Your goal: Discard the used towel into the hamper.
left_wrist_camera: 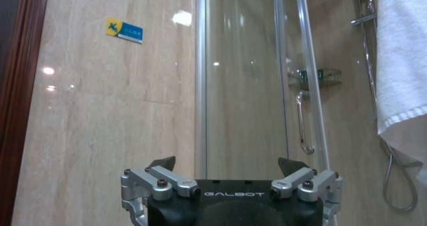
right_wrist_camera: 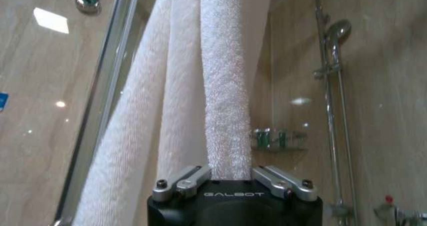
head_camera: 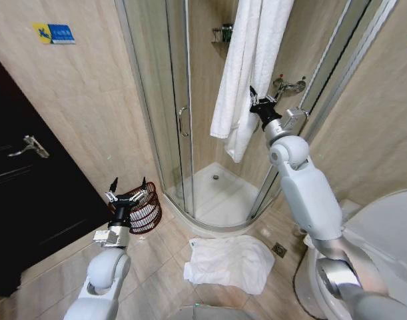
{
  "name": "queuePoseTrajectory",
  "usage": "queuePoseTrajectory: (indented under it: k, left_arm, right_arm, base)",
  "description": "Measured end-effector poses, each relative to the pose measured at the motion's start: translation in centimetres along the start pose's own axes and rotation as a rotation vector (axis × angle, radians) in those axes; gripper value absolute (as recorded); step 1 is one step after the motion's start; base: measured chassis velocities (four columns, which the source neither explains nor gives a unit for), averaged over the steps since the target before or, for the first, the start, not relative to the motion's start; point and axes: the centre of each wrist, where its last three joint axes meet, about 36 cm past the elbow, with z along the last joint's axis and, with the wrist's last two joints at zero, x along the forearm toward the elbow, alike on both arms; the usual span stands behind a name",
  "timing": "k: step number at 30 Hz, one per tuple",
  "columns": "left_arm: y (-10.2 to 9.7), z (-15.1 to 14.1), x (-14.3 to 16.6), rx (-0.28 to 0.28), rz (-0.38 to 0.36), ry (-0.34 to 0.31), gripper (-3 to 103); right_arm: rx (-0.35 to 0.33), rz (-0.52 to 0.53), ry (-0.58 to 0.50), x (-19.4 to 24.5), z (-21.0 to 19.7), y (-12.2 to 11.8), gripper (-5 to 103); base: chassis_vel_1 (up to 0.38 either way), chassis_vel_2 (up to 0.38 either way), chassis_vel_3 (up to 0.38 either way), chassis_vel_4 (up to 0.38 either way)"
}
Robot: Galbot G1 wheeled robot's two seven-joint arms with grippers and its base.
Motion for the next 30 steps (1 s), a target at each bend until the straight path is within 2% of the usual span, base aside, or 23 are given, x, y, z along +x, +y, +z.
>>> queuePoseTrajectory:
  k: [16, 30]
  left_arm:
    - [0.0, 1.1, 0.6, -0.01, -0.008, 0.004, 100]
    - [0.0, 1.6, 1.0, -0.013, -0.014, 0.005, 100]
  right_arm:
    - [-0.006, -0.02, 0.1, 6.4, 6.0, 0.8, 4]
    - [-0.038, 0.01, 0.203, 13.5, 11.7, 2.8, 4]
  base:
    - [0.0, 0.0, 0.0, 0.0]
    - [0.0, 0.0, 0.0, 0.0]
